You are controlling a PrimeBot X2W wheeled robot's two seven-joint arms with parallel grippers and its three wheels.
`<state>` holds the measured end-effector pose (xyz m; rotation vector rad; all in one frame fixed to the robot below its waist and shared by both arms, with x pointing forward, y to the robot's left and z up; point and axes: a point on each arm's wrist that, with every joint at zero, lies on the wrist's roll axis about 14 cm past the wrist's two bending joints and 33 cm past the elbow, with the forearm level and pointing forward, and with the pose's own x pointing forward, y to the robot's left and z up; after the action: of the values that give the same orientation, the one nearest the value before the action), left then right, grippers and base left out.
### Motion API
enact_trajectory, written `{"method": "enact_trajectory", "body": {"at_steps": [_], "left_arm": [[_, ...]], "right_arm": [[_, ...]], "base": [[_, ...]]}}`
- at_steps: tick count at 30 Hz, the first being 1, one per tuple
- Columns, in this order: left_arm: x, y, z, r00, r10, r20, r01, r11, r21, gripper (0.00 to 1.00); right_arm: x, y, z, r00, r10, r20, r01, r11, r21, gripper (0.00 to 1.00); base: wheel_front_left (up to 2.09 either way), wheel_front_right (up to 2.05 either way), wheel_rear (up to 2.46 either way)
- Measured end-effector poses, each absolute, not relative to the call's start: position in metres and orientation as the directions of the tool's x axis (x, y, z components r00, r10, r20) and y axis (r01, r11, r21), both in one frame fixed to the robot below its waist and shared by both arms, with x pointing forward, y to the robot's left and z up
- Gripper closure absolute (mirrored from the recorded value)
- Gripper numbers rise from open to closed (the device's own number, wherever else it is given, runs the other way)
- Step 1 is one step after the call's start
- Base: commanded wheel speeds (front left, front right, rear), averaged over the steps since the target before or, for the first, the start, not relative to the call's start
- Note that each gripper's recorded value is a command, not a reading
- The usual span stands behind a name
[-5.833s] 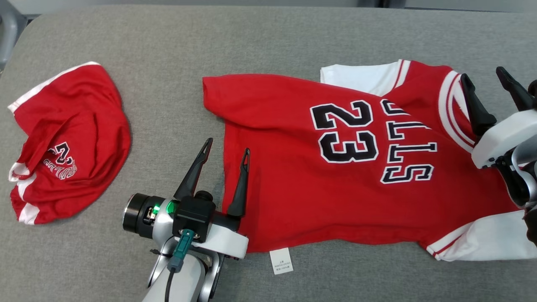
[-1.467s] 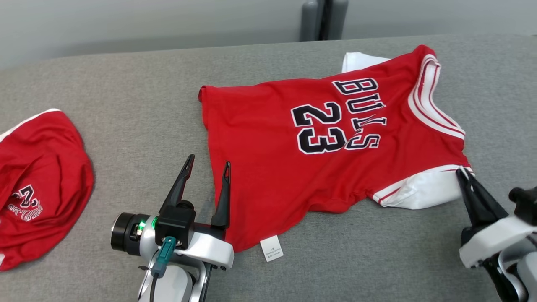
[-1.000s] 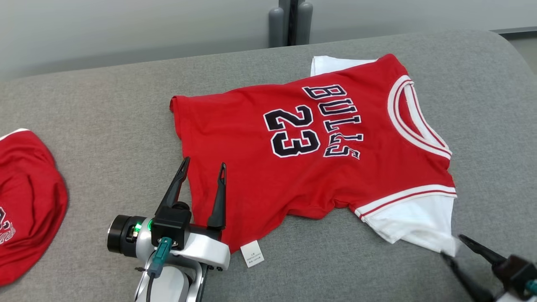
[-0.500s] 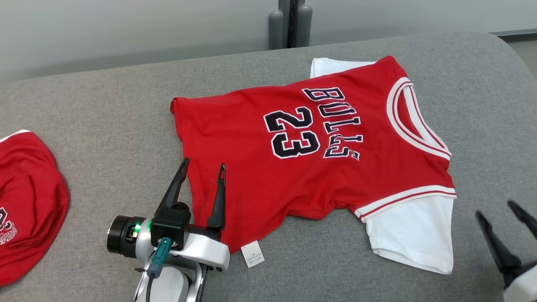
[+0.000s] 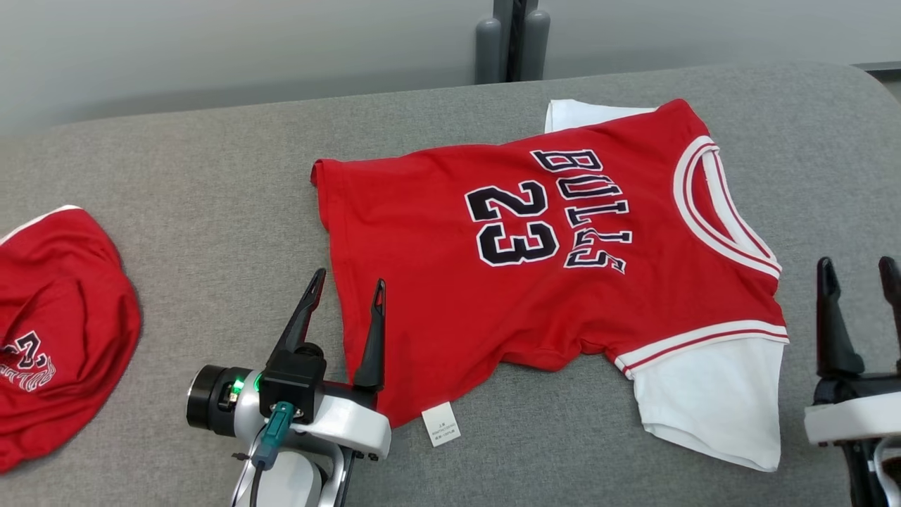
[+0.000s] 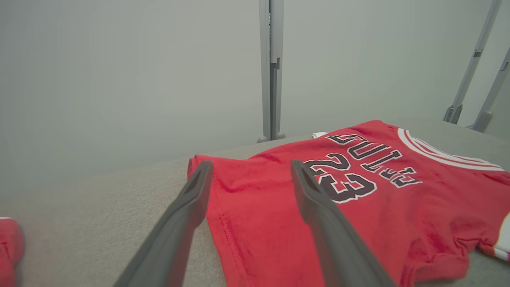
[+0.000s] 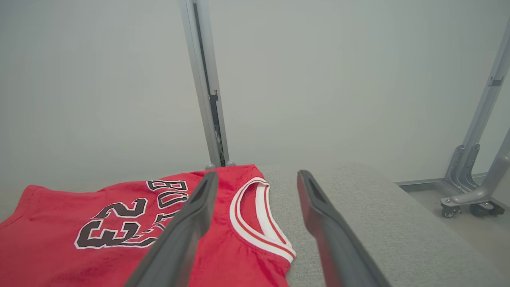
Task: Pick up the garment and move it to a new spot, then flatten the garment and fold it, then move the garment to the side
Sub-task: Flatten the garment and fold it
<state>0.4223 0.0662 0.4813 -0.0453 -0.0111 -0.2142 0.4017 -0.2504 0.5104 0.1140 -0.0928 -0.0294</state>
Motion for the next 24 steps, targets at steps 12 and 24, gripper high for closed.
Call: {"method": "enact_trajectory", "body": {"at_steps": [12, 24], "left_arm": [[0.415, 0.081, 0.476, 0.985, -0.175, -0.005, 0.175, 0.984, -0.039, 0.00], [0.413, 0.087, 0.466, 0.986, -0.166, -0.031, 0.165, 0.986, -0.031, 0.00]], "right_arm": [[0.394, -0.252, 0.450, 0.993, -0.078, -0.089, 0.092, 0.982, 0.164, 0.00], [0.403, -0.252, 0.380, 0.926, -0.068, -0.372, 0.214, 0.905, 0.368, 0.00]], "base": [[0.00, 0.00, 0.00], [0.00, 0.00, 0.00]]}}
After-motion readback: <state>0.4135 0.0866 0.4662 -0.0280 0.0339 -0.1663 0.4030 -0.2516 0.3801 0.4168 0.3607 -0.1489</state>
